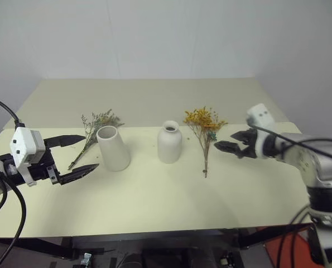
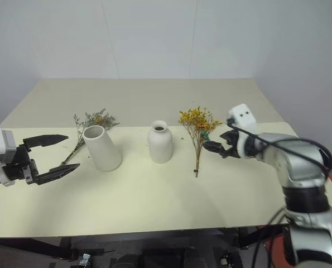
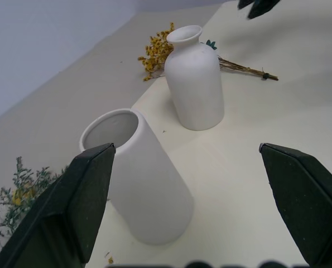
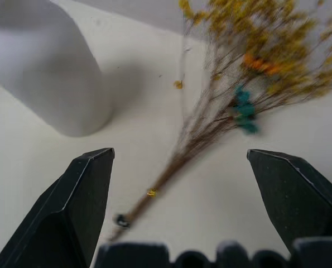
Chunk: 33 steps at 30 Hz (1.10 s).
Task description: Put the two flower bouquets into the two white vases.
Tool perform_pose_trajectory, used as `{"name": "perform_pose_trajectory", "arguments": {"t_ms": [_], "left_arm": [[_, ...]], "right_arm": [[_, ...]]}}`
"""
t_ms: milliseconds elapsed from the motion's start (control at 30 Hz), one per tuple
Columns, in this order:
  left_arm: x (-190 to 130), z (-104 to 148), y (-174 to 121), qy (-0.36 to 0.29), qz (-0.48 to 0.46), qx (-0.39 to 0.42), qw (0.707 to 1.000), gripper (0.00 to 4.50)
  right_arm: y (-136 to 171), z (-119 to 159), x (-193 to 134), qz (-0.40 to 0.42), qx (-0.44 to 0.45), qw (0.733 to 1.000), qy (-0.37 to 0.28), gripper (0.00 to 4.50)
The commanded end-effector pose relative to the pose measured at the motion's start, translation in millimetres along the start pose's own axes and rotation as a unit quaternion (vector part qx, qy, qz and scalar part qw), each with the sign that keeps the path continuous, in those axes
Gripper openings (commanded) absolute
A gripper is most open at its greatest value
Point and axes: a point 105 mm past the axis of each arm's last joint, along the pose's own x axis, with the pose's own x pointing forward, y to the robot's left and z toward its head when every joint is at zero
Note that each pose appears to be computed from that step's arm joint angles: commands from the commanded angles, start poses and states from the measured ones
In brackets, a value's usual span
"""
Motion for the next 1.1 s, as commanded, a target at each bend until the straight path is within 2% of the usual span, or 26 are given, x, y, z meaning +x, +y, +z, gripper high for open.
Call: {"name": "perform_pose_trajectory", "arguments": {"t_ms": [33,200,333,733,833,900,1100], "left_arm": [[-3,9,0,-0.008,0.005,0.013,1.000,4.49],[-4,8,-5,-0.009,0.009,0.009,1.000,4.49],[-2,8,-8,-0.011,0.010,0.006,1.000,4.49],[7,11,-9,-0.026,-0.003,0.008,1.000,4.49],[10,12,-7,-0.030,-0.003,0.012,0.999,4.50],[11,13,-6,-0.031,-0.002,0.012,0.999,4.50],[11,12,-7,-0.031,-0.002,0.010,0.999,4.50]], "right_arm": [[-2,-4,5,-0.007,0.060,0.996,0.062,4.50],[-1,-13,33,-0.009,0.054,0.992,0.118,4.50],[-4,-18,54,-0.019,0.039,0.989,0.139,4.50],[1,-4,86,-0.022,-0.009,0.990,0.141,4.50],[2,-5,90,-0.024,-0.022,0.989,0.147,3.92],[1,-5,89,-0.026,-0.024,0.988,0.148,3.34],[-1,-4,88,-0.027,-0.023,0.988,0.147,1.28]]}}
